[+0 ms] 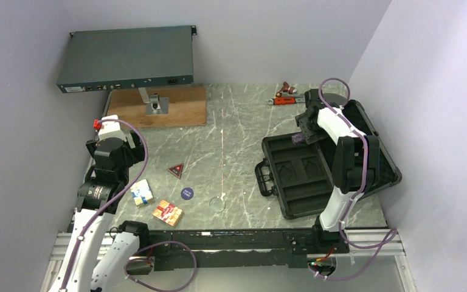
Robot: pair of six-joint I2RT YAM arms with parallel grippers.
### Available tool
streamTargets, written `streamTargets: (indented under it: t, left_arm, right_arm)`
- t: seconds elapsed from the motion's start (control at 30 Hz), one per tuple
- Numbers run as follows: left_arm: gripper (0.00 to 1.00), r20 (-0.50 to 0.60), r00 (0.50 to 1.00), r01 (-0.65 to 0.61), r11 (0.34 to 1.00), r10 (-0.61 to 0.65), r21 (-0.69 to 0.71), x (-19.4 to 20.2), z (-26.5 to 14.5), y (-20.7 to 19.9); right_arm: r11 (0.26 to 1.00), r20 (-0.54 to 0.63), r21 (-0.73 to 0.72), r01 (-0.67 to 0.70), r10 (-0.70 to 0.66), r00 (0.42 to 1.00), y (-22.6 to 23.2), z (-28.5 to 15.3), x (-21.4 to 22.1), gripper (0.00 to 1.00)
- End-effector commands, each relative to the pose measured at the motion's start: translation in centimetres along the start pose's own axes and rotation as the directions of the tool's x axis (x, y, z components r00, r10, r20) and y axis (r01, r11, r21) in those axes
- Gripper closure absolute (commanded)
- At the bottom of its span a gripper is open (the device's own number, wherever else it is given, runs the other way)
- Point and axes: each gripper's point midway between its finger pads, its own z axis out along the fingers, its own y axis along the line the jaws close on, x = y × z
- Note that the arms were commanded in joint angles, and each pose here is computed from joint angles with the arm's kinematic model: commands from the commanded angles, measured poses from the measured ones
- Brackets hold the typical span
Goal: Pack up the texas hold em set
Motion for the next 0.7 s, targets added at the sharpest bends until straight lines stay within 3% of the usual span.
streamTargets:
  t: [0.0,0.27,0.43,0.67]
  left_arm:
    - [0.04,0.040,0.999,0.020,1.000,-0.021,0.019,-1.6,-0.4,-0.3]
    - [0.04,0.050,0.998,0.025,0.999,-0.026,0.020,-1.8,-0.6,-0.2]
    - [0.04,0.051,0.998,0.026,0.999,-0.027,0.020,-1.8,-0.7,-0.2]
    - [0.04,0.054,0.998,0.028,1.000,-0.029,0.013,-1.8,-0.7,-0.1]
  right_arm:
    - [1.000,0.063,-0.029,0.003,-0.001,0.998,0.7,-3.3,-2.5,0.24]
    - [0.998,0.056,-0.040,0.039,-0.037,0.998,-0.2,-5.0,-2.8,0.22]
    - [0.980,0.090,-0.151,0.130,-0.117,0.989,0.9,-6.7,-3.4,0.26]
    - [0.824,0.166,-0.411,0.390,-0.353,0.921,3.5,-8.8,-2.0,0.30]
